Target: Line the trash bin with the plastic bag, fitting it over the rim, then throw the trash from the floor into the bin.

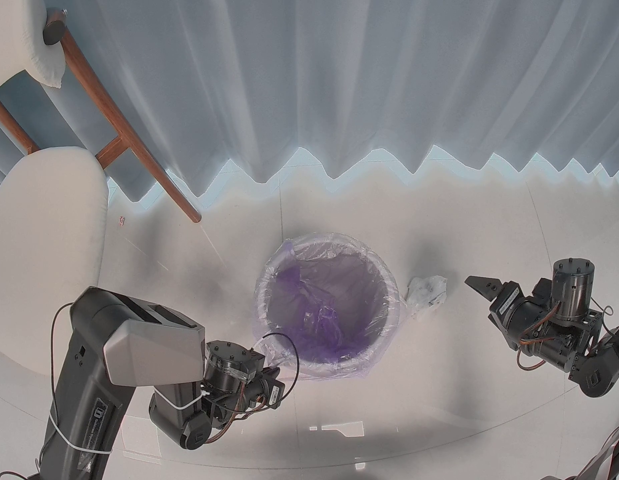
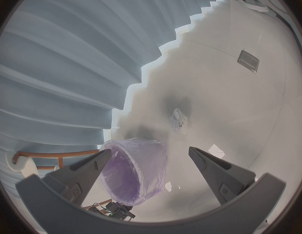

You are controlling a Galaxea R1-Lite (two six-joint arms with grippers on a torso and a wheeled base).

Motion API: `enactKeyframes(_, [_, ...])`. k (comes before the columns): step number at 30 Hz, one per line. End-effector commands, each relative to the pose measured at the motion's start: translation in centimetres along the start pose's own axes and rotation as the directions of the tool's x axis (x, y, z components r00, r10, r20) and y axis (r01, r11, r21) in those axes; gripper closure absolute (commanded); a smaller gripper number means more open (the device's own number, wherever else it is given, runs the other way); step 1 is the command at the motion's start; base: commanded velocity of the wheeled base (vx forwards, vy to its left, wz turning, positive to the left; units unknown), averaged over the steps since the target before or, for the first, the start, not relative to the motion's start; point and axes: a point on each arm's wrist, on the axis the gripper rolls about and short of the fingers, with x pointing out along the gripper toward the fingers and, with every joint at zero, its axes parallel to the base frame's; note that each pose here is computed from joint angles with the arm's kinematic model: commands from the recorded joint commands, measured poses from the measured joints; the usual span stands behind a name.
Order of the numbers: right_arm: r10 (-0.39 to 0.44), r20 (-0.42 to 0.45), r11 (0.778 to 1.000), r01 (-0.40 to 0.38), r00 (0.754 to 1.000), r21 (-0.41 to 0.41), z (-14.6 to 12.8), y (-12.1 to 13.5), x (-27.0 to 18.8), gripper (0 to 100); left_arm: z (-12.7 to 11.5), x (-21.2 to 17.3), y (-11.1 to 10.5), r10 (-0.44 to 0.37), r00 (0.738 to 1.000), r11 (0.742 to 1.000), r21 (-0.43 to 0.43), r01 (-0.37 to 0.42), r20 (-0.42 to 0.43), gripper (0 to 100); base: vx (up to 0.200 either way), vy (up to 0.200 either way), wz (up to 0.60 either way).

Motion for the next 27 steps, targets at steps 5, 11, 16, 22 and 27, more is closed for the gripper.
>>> enactKeyframes(5, [-0.005, -0.004, 1.000, 0.005, 1.000, 0.000, -0.1, -0.1, 0.1, 0, -1.2, -0.2, 0.1, 0.004, 1.000, 1.000, -0.004, -0.004, 0.024, 0, 0.000, 0.000, 0.00])
enactKeyframes(11, [-0.005, -0.004, 1.000, 0.005, 1.000, -0.002, -0.1, -0.1, 0.1, 0, -1.3, -2.2, 0.1, -0.006, 1.000, 1.000, -0.002, 0.006, 0.030, 0, 0.000, 0.000, 0.00])
enactKeyframes(16, [-0.004, -0.003, 1.000, 0.004, 1.000, -0.002, -0.1, -0.1, 0.1, 0, 0.2, -5.1, 0.3, -0.008, 0.999, 1.000, -0.003, 0.008, 0.041, 0, 0.000, 0.000, 0.00])
enactKeyframes(22, [-0.011, -0.006, 1.000, 0.011, 1.000, -0.004, -0.2, -0.3, -0.2, 0, 3.5, -10.9, 0.5, -0.004, 0.991, 1.000, -0.015, 0.006, 0.134, 0, 0.000, 0.000, 0.00])
enactKeyframes(27, [-0.025, -0.008, 1.000, 0.025, 1.000, -0.001, -0.5, -0.8, -1.3, 0, 6.2, -19.0, 0.7, -0.011, 0.953, 0.997, -0.072, 0.035, 0.302, 0, 0.000, 0.000, 0.00])
